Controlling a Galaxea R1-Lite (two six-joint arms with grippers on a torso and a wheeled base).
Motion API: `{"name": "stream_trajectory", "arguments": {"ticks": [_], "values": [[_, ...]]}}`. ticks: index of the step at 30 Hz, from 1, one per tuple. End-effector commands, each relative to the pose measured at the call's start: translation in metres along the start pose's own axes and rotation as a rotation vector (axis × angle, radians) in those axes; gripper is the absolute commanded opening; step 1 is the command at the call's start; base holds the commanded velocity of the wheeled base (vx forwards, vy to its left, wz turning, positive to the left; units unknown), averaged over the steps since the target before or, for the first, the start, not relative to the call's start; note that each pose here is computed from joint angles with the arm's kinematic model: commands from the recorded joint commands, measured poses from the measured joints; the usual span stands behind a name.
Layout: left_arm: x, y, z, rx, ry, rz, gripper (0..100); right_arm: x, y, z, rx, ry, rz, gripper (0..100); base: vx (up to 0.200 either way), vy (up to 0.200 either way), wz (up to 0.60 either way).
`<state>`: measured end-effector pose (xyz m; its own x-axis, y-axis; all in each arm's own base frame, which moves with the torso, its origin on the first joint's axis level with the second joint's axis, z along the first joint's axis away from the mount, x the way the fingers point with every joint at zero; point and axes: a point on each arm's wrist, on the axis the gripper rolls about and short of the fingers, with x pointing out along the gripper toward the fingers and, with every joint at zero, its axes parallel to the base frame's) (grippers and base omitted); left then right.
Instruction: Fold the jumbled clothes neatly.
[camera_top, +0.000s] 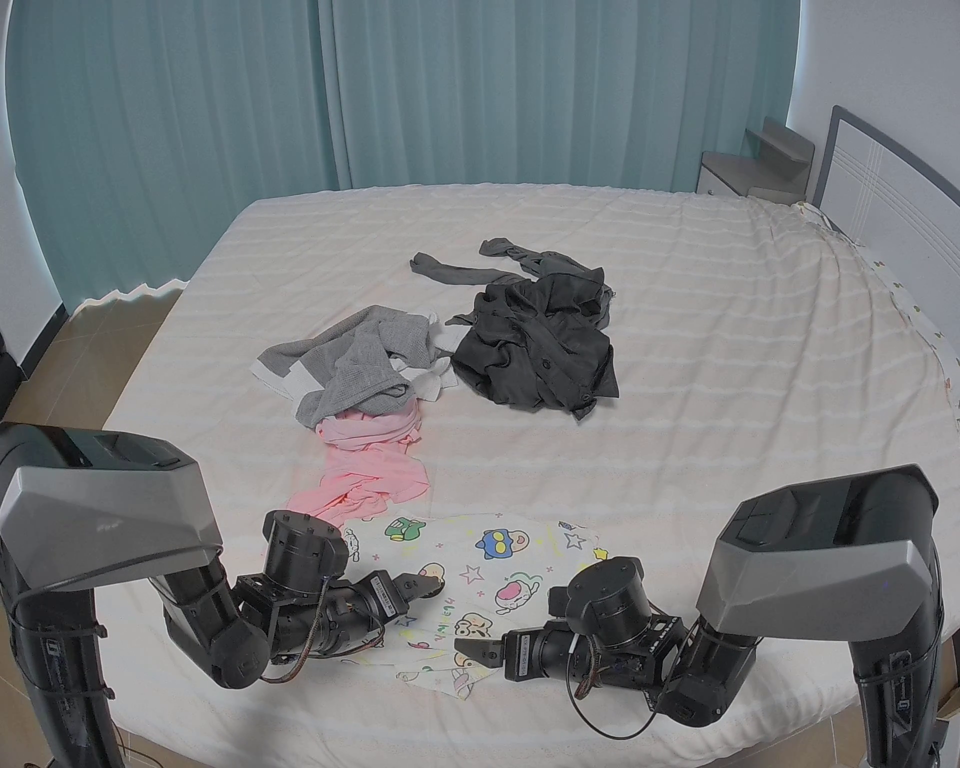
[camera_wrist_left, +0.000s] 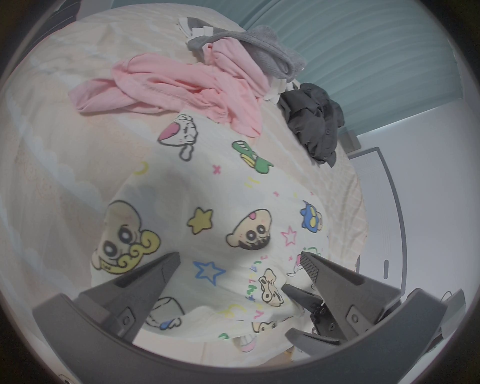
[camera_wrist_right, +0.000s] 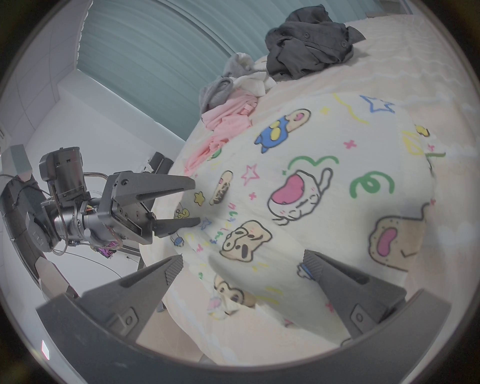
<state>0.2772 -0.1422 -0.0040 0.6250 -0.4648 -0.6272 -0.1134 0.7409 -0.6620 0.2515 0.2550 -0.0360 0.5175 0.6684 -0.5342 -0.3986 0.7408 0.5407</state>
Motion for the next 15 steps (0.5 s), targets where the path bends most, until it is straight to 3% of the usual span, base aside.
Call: {"name": "stream_trajectory", "arguments": {"ticks": [1, 4, 11, 15], "values": [[0.002, 0.011, -0.001, -0.016, 0.019, 0.043, 100, -0.002, -0.006, -0.004, 0.007, 0.018, -0.024, 100, 0.0, 0.0, 0.0], [-0.002, 0.013, -0.002, -0.026, 0.046, 0.08, 100, -0.005, -0.006, 0.0, 0.011, 0.002, -0.038, 100, 0.0, 0.0, 0.0], [-0.024, 0.0, 0.006, -0.021, 0.005, 0.026, 100, -0.027, 0.004, 0.012, 0.008, -0.033, -0.018, 100, 0.0, 0.0, 0.0], [-0.064, -0.014, 0.011, -0.012, -0.057, -0.043, 100, -0.071, 0.015, 0.025, 0.01, -0.086, 0.0, 100, 0.0, 0.0, 0.0]]}}
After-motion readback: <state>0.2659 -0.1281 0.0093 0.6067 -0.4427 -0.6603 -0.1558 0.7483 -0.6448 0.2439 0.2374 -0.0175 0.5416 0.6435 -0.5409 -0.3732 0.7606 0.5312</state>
